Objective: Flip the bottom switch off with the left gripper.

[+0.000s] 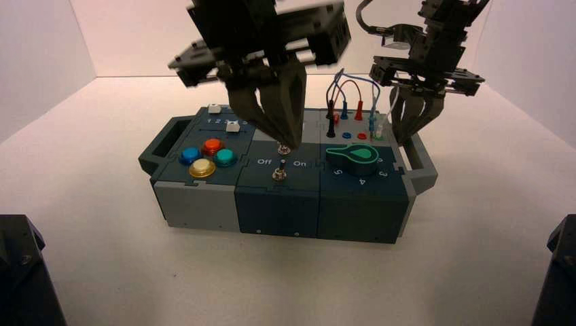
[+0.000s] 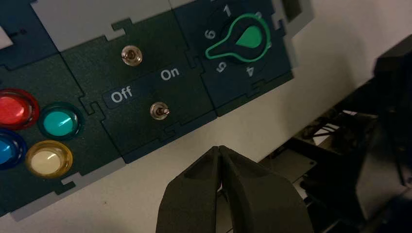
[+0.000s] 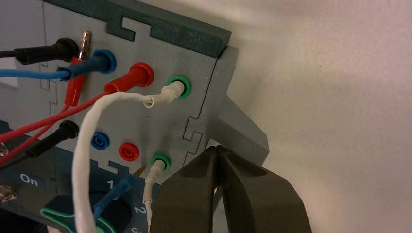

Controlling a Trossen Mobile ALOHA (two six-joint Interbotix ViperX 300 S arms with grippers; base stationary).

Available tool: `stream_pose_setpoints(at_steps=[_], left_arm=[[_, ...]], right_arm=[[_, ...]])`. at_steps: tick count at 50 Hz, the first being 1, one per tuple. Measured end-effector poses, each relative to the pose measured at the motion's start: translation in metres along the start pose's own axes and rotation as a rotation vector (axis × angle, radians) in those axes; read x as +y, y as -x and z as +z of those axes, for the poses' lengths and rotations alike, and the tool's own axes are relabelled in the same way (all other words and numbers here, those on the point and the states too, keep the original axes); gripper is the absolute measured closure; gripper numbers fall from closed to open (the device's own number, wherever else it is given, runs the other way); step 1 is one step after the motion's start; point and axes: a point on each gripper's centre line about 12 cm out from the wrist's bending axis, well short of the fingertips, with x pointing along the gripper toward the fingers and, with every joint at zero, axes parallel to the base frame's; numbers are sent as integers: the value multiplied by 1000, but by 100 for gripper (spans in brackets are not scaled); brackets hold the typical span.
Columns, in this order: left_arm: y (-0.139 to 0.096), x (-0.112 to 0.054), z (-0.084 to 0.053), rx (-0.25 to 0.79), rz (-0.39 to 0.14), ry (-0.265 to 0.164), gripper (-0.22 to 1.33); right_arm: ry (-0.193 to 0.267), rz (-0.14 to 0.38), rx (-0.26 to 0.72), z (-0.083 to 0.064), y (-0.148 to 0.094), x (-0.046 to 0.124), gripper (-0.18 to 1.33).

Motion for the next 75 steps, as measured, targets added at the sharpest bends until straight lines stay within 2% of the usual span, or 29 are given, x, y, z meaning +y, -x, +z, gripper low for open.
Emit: stream_pose_setpoints(at_steps=[22,32,75], left_arm=[[-17,-1,8,13,17,9,128],[-19,3,14,7,22,34,128],[-37,9,12,60,62,44,128]], right_arm=[[1,1,0,2,0,0,130],[2,1,0,2,0,1,131],[2,1,-1,2,0,1,131]])
